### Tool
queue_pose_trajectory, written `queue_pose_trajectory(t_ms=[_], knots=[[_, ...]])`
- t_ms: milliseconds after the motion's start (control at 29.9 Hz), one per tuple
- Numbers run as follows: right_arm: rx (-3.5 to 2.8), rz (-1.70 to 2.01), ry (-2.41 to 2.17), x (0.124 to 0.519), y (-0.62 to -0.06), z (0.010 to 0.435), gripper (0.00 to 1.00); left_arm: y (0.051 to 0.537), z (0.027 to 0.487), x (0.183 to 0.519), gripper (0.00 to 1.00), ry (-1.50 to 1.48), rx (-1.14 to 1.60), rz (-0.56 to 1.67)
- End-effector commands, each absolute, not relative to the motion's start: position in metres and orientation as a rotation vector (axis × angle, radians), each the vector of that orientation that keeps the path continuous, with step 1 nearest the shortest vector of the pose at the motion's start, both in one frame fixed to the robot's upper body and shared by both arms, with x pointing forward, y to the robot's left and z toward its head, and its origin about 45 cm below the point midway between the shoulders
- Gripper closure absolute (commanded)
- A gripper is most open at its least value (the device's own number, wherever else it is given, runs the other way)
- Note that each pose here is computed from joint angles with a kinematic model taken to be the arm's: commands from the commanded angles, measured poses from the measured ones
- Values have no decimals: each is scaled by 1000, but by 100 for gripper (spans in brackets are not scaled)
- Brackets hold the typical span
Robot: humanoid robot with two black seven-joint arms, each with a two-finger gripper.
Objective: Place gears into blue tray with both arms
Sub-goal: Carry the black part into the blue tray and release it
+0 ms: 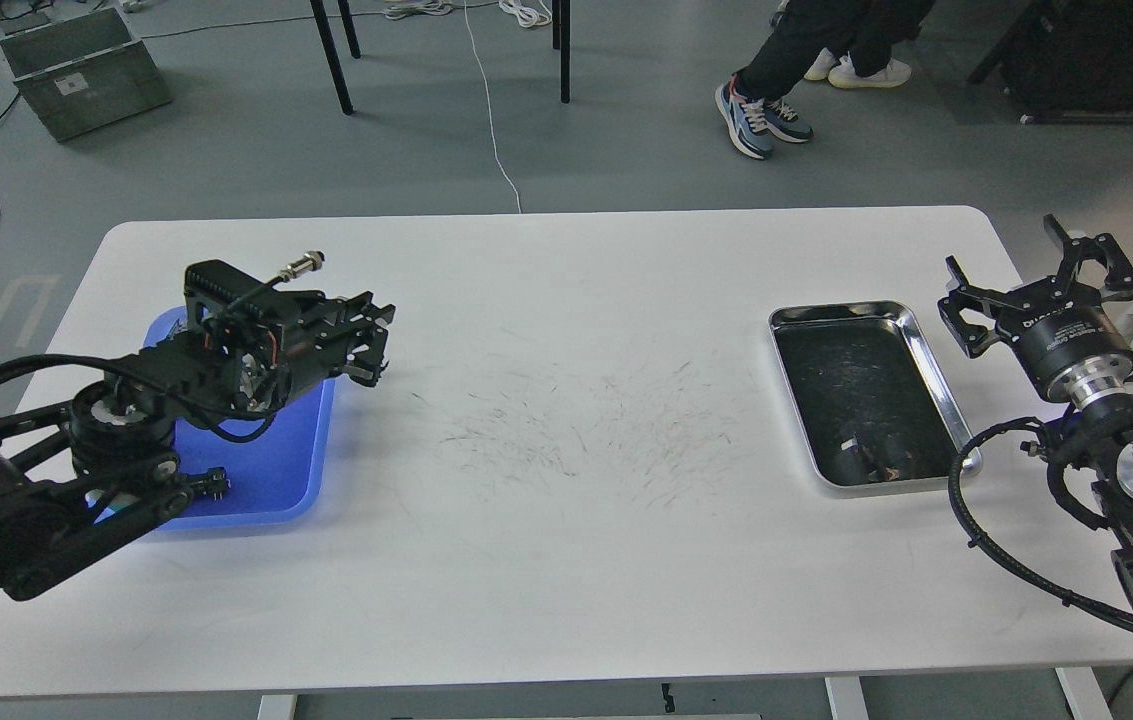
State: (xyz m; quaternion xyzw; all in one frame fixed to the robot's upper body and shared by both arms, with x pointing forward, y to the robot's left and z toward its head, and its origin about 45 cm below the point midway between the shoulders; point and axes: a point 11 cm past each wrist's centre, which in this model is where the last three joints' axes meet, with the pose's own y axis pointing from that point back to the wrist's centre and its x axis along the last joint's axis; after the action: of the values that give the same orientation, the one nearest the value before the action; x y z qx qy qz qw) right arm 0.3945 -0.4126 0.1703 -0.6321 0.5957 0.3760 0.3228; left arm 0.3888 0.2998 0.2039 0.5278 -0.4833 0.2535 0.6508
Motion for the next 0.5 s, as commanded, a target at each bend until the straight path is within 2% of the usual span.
queue_pose_trajectory(t_ms=[0,267,468], knots=[[-1662,987,1565,395,-412,170,6,330,202,383,92,-992,1190,695],[-1664,988,1570,395,-412,170,6,358,135,333,91,-834,1243,704],[-1667,986,1576,394,-414,170,6,360,120,329,90,-805,1262,700]])
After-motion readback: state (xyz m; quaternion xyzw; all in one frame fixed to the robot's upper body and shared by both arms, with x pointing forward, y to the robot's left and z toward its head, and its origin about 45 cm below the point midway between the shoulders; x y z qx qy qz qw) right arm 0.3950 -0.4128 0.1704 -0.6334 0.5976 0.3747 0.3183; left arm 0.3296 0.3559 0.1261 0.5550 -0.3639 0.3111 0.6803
